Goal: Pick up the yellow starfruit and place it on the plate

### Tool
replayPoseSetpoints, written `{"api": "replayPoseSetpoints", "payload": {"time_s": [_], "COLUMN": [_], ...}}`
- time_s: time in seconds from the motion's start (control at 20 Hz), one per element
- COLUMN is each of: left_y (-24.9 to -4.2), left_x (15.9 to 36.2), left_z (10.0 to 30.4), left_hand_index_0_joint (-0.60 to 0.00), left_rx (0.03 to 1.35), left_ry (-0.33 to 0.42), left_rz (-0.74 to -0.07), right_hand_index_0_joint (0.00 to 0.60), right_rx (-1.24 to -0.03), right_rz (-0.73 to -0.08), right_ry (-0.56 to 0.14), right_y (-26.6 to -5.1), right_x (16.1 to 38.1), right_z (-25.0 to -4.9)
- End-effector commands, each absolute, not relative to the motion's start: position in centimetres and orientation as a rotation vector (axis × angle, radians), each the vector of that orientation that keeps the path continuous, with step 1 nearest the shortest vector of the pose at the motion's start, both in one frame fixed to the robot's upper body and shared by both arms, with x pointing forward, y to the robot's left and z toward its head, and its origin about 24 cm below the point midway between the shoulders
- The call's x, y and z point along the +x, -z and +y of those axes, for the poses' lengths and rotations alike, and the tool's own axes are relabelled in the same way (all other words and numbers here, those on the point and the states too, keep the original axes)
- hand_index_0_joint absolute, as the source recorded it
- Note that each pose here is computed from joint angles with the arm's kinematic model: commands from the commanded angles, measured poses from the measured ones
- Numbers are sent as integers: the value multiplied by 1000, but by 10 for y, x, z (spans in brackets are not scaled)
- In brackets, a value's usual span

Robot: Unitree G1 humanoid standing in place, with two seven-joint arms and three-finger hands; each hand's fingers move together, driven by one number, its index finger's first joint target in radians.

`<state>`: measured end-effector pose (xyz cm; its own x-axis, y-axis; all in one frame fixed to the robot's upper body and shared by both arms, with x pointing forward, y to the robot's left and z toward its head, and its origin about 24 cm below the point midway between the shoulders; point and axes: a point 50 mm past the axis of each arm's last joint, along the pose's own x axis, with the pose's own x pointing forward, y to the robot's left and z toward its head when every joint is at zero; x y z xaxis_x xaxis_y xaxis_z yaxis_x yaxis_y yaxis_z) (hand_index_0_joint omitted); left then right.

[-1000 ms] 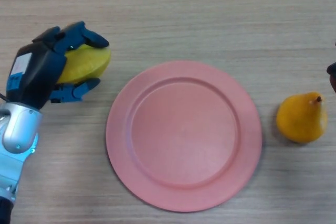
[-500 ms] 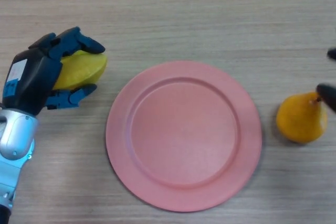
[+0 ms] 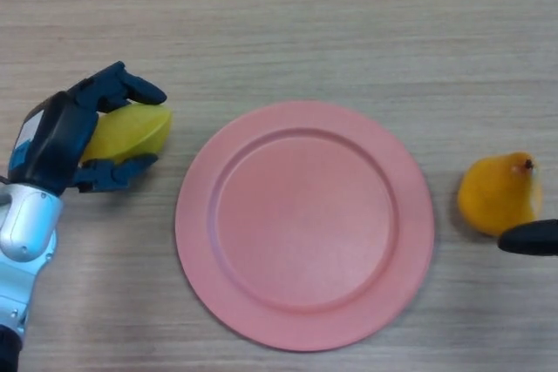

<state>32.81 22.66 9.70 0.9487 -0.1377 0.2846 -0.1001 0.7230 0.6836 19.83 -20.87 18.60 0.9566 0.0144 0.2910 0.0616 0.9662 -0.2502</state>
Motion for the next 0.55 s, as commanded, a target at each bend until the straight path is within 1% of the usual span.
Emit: {"api": "replayPoseSetpoints", "payload": {"time_s": [0.05,0.1,0.15,0.2,0.25,0.3,0.35,0.4,0.5,0.55], "left_y": [-143,-143,-145,-145,-143,-143,-141,-141,-139,-137], "left_x": [331,332,332,332,332,333,334,334,335,335], "left_z": [247,248,253,254,254,254,255,256,256,257], "left_hand_index_0_joint": [-600,-600,-600,-600,-551,-451,-572,-600,-600,-600], "left_rx": [663,633,612,610,639,642,650,652,671,660], "left_ry": [-146,-153,-183,-190,-194,-194,-199,-199,-200,-200], "left_rz": [-509,-501,-492,-485,-474,-472,-459,-451,-444,-432], "right_hand_index_0_joint": [0,0,0,0,0,0,0,0,0,0], "right_rx": [-325,-327,-328,-325,-316,-315,-313,-315,-310,-309], "right_rz": [-477,-475,-467,-459,-458,-458,-461,-465,-461,-459], "right_ry": [28,29,23,20,13,12,7,4,4,3], "right_y": [-210,-209,-209,-207,-206,-206,-207,-207,-207,-207], "right_x": [190,191,192,192,193,193,194,193,195,195], "right_z": [-210,-210,-210,-210,-210,-209,-209,-209,-209,-209]}}
